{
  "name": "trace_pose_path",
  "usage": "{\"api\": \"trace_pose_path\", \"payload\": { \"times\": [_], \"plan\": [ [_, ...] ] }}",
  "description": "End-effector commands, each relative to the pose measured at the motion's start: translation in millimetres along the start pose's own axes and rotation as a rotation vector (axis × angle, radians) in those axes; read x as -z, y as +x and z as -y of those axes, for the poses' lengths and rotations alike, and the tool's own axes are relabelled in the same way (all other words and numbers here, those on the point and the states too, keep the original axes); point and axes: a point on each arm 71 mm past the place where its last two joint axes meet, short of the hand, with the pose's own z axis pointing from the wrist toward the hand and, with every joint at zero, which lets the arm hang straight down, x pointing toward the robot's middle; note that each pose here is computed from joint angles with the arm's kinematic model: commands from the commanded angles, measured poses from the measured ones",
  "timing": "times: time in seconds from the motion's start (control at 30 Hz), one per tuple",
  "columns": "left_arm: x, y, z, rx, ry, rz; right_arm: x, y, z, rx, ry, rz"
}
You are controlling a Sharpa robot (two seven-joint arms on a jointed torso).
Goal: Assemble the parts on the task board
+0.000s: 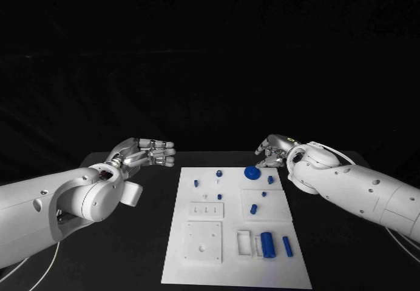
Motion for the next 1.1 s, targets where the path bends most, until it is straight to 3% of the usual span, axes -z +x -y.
{"api": "trace_pose_path", "payload": {
  "times": [0.03,0.5,1.1],
  "plan": [
    [-1.1,2.0,1.3,0.001,0.009,-0.018,-2.7,8.9,-3,-0.044,-0.039,-0.090],
    [-2.2,3.4,1.1,-0.003,0.010,-0.024,-12.4,23.7,-3,-0.034,-0.027,-0.114],
    [-1.9,2.7,0.9,-0.008,0.008,-0.027,-13.2,32.6,7,-0.004,0.012,-0.132]
  ]
}}
